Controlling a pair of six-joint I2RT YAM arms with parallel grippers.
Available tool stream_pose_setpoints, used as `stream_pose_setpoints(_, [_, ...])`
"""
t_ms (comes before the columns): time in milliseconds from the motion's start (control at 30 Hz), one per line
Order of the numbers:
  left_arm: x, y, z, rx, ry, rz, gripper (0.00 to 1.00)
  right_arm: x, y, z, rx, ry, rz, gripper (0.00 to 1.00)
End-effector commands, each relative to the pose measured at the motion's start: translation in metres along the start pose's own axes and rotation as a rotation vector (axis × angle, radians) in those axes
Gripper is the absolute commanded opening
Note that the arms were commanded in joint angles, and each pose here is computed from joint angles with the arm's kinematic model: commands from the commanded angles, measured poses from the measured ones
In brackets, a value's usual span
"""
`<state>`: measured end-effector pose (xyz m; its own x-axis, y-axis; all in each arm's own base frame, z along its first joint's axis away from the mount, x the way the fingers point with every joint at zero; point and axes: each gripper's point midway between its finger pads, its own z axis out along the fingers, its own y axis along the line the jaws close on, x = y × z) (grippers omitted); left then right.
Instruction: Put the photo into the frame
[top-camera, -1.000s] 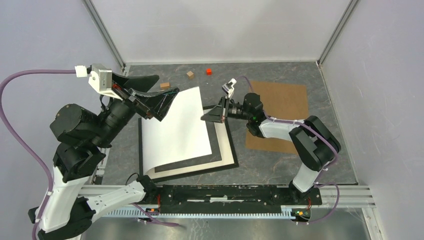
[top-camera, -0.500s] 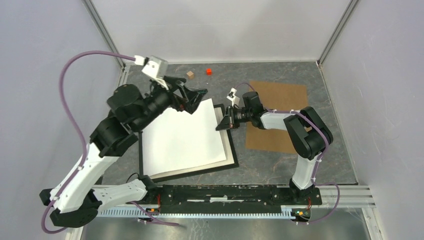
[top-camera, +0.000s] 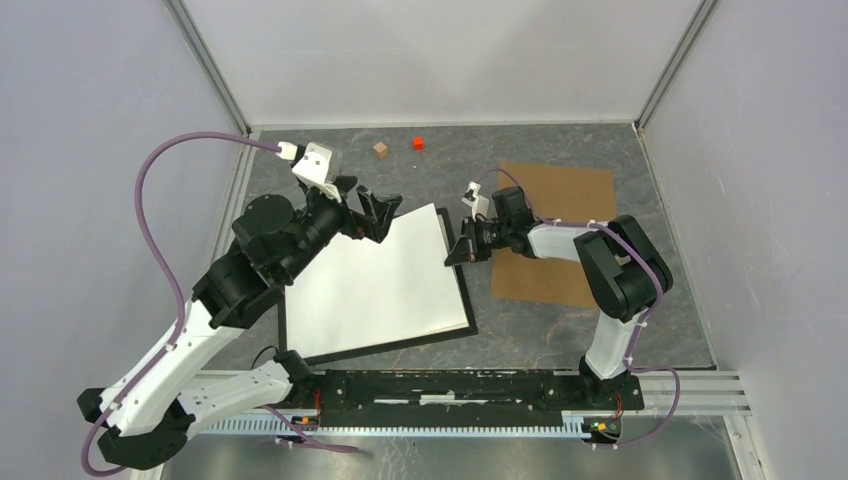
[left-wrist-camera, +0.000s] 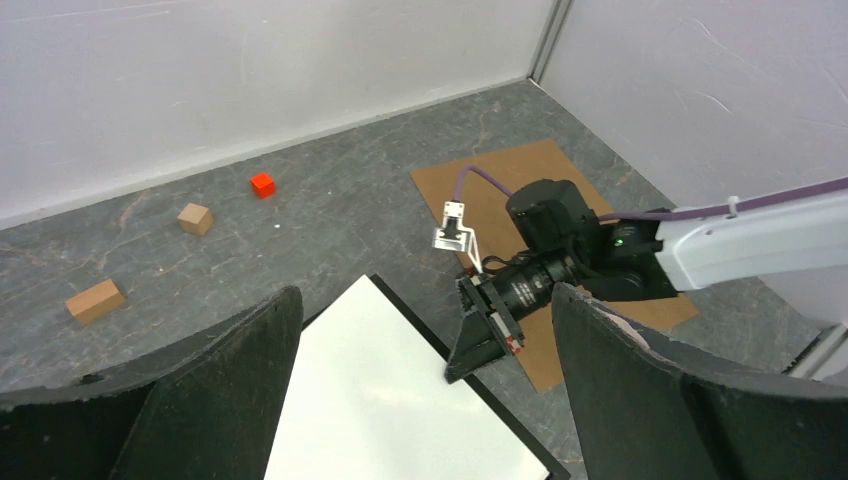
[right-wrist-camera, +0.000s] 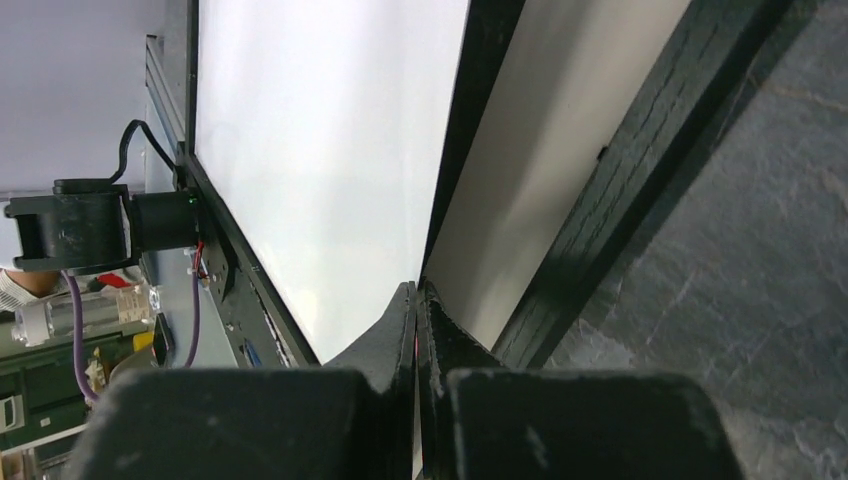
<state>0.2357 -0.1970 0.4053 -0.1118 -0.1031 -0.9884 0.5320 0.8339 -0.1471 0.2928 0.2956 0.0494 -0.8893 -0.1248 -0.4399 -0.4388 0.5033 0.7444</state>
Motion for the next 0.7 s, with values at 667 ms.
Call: stream_pose_setpoints(667, [-0.011,0.009,-0.002,-0.03,-0.075,0.035,1.0,-0.016,0.027,0.001,-0.022,-0.103,-0.031,0.0])
